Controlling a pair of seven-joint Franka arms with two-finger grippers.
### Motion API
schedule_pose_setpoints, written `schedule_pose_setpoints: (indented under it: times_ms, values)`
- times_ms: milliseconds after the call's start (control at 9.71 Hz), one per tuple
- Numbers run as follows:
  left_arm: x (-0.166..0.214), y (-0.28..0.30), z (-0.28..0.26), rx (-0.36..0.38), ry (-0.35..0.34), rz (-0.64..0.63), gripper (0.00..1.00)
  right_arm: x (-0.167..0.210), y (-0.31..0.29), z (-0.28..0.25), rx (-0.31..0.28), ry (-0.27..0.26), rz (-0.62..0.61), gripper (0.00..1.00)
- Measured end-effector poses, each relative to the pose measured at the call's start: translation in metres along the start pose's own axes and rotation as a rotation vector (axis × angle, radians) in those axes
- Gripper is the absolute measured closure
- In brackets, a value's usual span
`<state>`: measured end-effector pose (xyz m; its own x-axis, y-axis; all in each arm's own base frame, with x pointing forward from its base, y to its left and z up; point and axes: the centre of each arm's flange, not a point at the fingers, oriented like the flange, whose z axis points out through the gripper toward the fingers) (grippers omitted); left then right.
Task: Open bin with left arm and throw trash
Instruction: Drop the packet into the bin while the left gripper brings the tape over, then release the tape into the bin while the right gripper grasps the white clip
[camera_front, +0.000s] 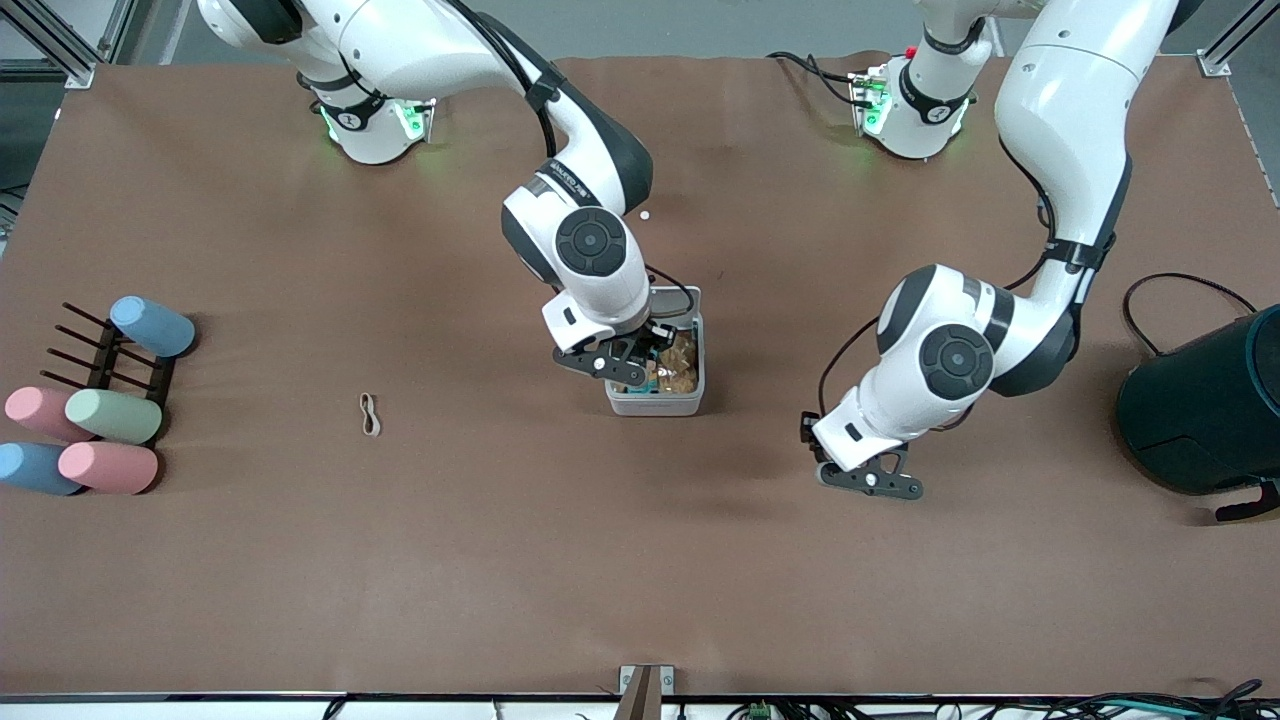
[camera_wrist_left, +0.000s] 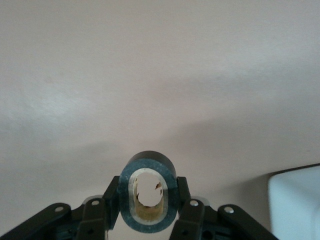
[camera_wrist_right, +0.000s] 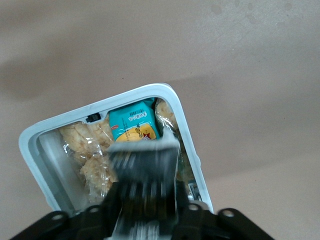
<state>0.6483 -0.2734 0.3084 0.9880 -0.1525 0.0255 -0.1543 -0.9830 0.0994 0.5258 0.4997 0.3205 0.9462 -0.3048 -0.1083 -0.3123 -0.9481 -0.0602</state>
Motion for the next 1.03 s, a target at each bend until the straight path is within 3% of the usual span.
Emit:
schedule_pose_setpoints:
  times_ms: [309, 515, 721, 1029]
  values:
    - [-0.017, 0.047, -0.004, -0.031, -0.041, -0.087, 0.52, 0.001, -0.001, -0.004, 0.005, 0.006, 0.009, 0.0]
    - [-0.032, 0.09, -0.006, -0.038, -0.05, -0.139, 0.52, 0.039, 0.025, -0.031, -0.011, 0.014, 0.078, 0.0]
    - [-0.057, 0.145, -0.002, -0.034, -0.061, -0.169, 0.52, 0.106, 0.094, -0.067, -0.066, -0.021, 0.15, 0.0]
    - [-0.082, 0.189, 0.015, 0.024, -0.05, -0.187, 0.52, 0.186, 0.23, -0.054, -0.121, -0.101, 0.042, 0.0]
